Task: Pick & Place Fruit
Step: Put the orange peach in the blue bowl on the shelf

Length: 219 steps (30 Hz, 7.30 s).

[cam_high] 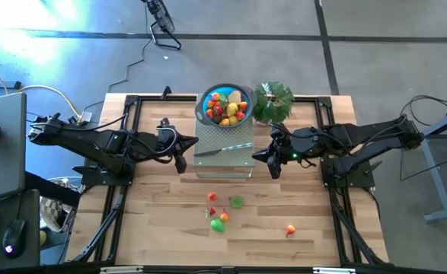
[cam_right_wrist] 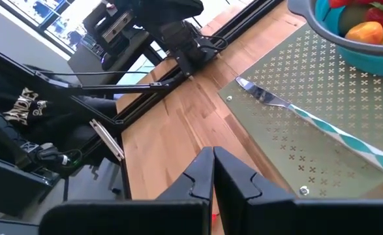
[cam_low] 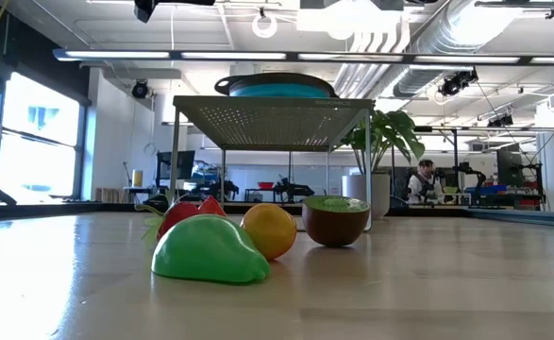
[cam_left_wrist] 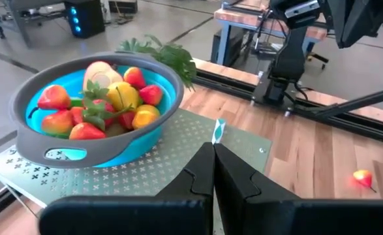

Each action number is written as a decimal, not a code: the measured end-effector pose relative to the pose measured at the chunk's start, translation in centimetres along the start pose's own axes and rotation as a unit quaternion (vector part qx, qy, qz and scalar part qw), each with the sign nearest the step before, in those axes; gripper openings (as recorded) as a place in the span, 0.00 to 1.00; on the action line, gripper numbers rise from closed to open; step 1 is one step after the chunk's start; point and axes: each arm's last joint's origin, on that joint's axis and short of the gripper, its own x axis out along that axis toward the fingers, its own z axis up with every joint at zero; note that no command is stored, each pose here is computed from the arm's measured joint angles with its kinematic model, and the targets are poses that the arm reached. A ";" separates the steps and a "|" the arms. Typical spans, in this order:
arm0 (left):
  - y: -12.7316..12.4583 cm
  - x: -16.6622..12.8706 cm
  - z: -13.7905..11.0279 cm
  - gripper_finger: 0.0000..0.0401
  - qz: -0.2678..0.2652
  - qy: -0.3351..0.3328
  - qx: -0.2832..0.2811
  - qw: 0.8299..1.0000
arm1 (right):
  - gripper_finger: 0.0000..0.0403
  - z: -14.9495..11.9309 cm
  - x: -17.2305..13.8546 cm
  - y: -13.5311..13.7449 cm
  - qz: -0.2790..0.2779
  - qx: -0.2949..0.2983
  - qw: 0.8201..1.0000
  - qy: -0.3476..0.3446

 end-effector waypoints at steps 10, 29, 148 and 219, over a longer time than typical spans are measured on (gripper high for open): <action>-0.2 0.0 -0.1 0.00 -0.037 0.013 0.001 0.999 | 0.01 -1.4 -0.3 0.4 -0.005 0.052 0.998 0.043; -0.1 0.0 -0.5 0.00 -0.032 0.033 0.015 0.999 | 0.01 -5.8 -2.7 -2.9 -0.267 0.228 0.917 0.189; 0.3 -0.1 -1.5 0.00 -0.014 0.078 0.019 0.997 | 0.30 -28.6 7.4 -0.8 -0.407 0.267 0.817 0.310; 0.5 -0.1 -1.6 0.00 0.004 0.078 0.024 0.997 | 0.28 6.4 8.1 -9.2 -0.125 -0.007 0.942 -0.310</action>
